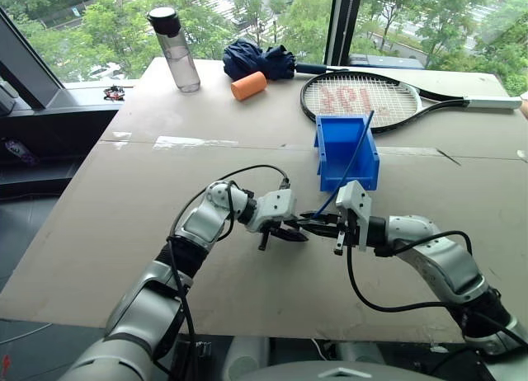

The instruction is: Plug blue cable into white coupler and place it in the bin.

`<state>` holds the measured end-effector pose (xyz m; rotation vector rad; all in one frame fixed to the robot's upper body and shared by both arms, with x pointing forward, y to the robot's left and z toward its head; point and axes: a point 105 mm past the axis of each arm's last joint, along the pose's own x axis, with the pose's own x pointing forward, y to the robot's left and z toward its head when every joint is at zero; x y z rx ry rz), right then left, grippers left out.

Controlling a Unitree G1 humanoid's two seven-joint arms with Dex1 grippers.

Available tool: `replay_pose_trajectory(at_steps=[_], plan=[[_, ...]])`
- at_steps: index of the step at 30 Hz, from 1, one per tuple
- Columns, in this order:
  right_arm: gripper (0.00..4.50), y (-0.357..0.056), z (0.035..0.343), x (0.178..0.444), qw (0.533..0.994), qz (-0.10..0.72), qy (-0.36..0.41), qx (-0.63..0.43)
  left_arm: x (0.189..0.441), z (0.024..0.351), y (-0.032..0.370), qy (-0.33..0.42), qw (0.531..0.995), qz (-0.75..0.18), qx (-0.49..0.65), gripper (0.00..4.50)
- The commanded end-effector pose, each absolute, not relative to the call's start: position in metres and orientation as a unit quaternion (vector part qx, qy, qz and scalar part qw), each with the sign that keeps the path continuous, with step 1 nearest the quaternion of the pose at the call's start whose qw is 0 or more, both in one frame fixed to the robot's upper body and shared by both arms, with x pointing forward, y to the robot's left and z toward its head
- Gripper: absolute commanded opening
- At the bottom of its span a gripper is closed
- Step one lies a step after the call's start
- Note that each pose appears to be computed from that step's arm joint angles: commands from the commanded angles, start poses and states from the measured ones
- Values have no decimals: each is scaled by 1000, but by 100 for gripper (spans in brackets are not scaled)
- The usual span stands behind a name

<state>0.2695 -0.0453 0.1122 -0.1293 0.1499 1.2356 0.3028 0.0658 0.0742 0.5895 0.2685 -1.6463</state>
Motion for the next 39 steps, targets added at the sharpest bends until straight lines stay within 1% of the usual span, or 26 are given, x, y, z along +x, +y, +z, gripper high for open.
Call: replay_pose_trajectory(at_steps=[1,4,6,10,13,15,17,23,28,30,31,32,34,35,37,38,39], plan=[[0,-51,106,272,806,579,89,-84,295,72,63,115,618,-732,263,52],[0,-57,88,269,791,586,127,-120,295,73,63,114,619,-732,262,52],[0,-59,84,267,782,594,137,-130,295,73,63,114,619,-732,262,52],[0,-62,79,270,781,589,152,-143,295,73,63,114,620,-731,262,52],[0,-63,71,274,775,586,165,-170,295,73,62,113,621,-731,261,52],[0,-63,63,276,762,586,182,-204,296,73,62,112,621,-730,262,52],[0,-57,62,277,751,595,188,-213,296,73,61,111,622,-730,262,52],[0,-41,65,280,745,603,196,-208,298,75,58,108,625,-727,264,52],[0,-42,59,278,739,602,212,-215,300,76,55,101,631,-722,263,52],[0,-44,59,279,747,596,209,-207,298,82,54,95,640,-723,241,52],[0,-44,59,279,750,594,206,-204,297,84,54,91,642,-725,232,153],[0,-45,61,280,758,589,202,-197,297,88,54,90,648,-723,221,182],[0,-47,73,283,778,579,174,-168,301,94,62,82,675,-701,214,284],[0,-49,91,286,802,565,146,-128,301,100,73,82,700,-682,195,333],[0,-56,114,289,828,545,113,-76,297,108,88,84,730,-656,171,435],[0,-63,132,291,842,530,89,-43,293,111,100,83,750,-637,158,447],[0,-69,144,292,849,522,76,-24,289,114,106,83,761,-625,151,447]])
